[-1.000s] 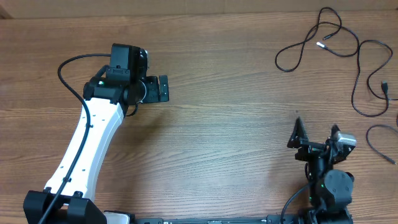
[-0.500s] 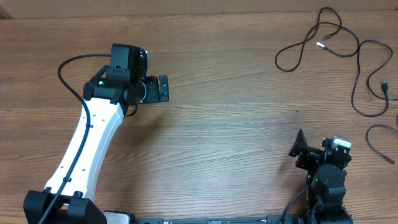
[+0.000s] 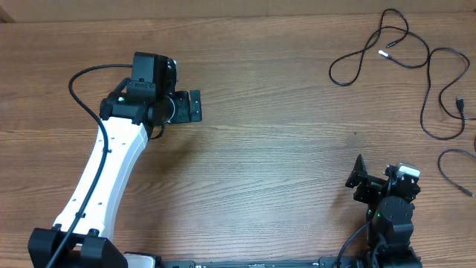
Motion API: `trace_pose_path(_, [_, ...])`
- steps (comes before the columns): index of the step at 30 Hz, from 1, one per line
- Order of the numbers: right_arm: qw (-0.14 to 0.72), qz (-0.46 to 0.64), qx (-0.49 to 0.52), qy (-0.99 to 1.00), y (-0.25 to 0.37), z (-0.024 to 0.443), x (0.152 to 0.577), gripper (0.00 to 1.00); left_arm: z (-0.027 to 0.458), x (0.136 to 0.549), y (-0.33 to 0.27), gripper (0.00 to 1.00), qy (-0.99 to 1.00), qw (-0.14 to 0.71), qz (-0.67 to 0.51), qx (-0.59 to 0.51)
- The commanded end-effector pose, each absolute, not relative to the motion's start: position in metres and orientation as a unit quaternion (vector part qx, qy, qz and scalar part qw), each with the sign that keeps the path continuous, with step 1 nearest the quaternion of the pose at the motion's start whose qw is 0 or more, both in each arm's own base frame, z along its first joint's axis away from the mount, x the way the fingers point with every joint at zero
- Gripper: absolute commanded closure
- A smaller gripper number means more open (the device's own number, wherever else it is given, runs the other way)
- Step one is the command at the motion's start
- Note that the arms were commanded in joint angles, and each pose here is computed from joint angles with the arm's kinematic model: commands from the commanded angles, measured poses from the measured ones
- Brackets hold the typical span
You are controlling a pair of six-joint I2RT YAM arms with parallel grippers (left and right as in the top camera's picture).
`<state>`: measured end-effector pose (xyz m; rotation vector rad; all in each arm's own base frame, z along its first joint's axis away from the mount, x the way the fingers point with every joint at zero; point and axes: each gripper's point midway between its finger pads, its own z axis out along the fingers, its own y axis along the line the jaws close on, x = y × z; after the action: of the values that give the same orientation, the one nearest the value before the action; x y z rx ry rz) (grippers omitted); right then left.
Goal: Untangle cables
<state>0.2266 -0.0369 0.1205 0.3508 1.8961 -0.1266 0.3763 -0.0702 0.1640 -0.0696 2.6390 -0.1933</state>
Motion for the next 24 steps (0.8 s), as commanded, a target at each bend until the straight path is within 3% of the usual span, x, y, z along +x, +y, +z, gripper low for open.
trace_pose_path(1, [0.563,-0.062,0.149,0.81,-0.038,0.118,0.224,0.0,0.17,0.379,-0.034,0.0,0.962,0.268,0.037,-0.038])
trace_pose_path(6, [0.563,-0.062,0.149,0.81,-0.038,0.118,0.224,0.0,0.166,0.371,-0.041,0.0,0.966,0.251,0.01,-0.059])
trace_pose_path(12, [0.563,-0.062,0.149,0.81,-0.038,0.118,0.224,0.0,0.23,0.405,-0.038,0.0,0.86,0.503,-0.027,-0.084])
trace_pose_path(18, [0.563,-0.062,0.149,0.81,-0.038,0.118,0.224,0.0,0.228,0.351,-0.016,0.0,0.758,0.64,-0.042,-0.118])
trace_pose_path(24, [0.563,-0.062,0.149,0.81,-0.038,0.118,0.224,0.0,0.216,0.298,0.011,0.0,0.704,0.693,-0.033,-0.148])
